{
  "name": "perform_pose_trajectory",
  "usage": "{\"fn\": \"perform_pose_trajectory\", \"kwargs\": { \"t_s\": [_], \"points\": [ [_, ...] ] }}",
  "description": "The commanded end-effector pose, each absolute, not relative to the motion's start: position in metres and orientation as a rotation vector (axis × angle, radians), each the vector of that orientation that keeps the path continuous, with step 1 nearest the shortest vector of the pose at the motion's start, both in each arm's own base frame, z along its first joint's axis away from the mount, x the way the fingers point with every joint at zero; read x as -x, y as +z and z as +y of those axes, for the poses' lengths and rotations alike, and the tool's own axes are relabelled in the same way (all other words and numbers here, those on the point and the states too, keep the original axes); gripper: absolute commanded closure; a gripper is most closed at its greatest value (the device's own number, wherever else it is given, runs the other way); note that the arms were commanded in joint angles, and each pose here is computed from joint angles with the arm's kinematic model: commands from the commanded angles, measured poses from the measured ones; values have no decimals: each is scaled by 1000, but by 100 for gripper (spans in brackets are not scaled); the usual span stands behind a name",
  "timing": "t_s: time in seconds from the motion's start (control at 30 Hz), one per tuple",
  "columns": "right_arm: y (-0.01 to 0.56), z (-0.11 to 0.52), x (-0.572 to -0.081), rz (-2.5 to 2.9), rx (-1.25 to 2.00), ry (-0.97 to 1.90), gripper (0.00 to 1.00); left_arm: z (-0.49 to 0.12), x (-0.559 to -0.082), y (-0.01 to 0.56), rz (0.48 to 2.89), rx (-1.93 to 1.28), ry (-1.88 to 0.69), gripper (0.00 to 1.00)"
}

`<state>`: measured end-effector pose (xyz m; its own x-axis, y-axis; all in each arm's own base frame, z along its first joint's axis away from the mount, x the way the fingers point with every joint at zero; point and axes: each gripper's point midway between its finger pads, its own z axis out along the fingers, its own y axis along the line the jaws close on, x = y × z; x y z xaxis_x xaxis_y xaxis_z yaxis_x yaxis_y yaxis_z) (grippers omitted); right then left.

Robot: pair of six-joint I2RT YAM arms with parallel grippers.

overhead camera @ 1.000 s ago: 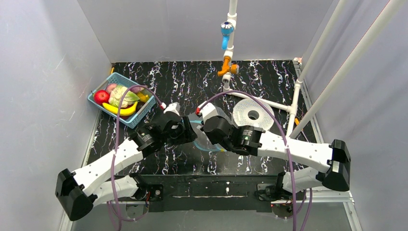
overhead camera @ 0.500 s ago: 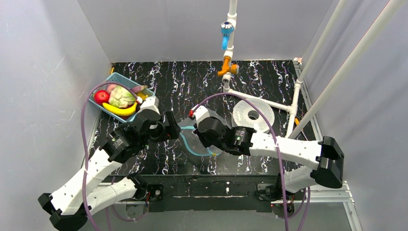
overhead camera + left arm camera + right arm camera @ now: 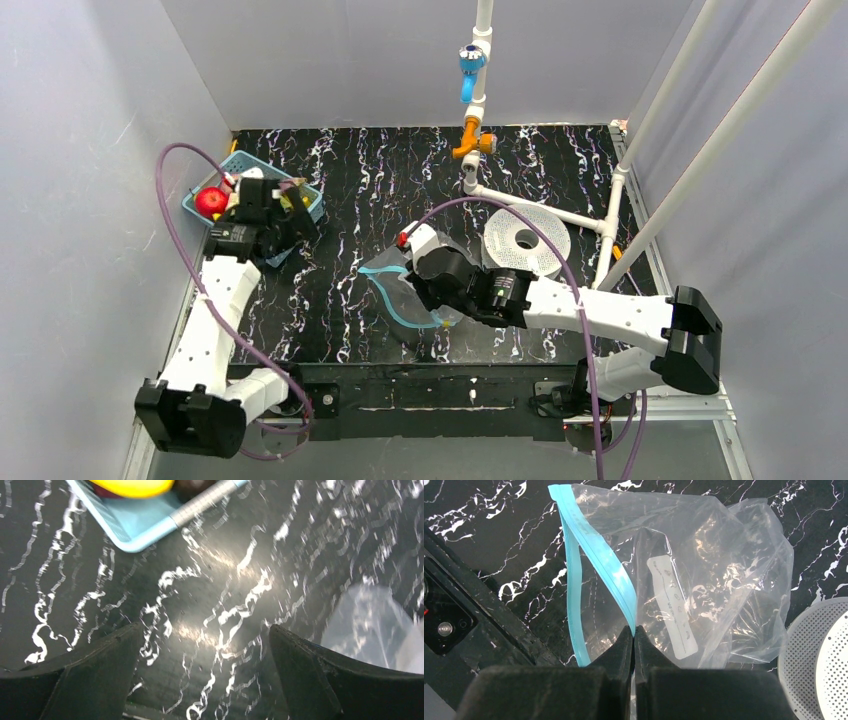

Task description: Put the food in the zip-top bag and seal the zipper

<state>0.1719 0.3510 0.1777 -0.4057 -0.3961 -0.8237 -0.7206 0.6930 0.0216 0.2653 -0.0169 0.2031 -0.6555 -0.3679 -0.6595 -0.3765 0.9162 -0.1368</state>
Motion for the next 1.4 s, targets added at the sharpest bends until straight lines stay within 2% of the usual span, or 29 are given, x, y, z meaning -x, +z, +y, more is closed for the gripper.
{"fn": "perform_pose_trajectory", "kwargs": {
  "t_s": [0.0, 0.23, 0.37, 0.53, 0.67, 1.03, 1.17, 1.37],
  "points": [
    [200, 357, -174, 1968, 809, 550, 99, 22, -304, 224, 2216, 629, 47, 2],
    [205, 357, -169, 1955, 813, 589, 99, 97, -347, 204, 1967, 992, 130, 2],
    [207, 354, -169, 1942, 806, 591, 99, 126, -360, 189, 1903, 1089, 155, 6],
    [208, 353, -168, 1929, 806, 593, 99, 155, -365, 171, 1912, 1115, 204, 30],
    [209, 352, -168, 1915, 806, 577, 99, 166, -368, 157, 1917, 1113, 226, 41],
    [207, 354, -165, 1907, 819, 577, 99, 174, -383, 127, 1987, 1082, 255, 48],
    [206, 355, -164, 1902, 823, 572, 99, 180, -382, 125, 1993, 1060, 301, 57],
    [204, 356, -164, 1896, 830, 555, 99, 183, -381, 118, 1996, 1057, 328, 57]
  ]
}}
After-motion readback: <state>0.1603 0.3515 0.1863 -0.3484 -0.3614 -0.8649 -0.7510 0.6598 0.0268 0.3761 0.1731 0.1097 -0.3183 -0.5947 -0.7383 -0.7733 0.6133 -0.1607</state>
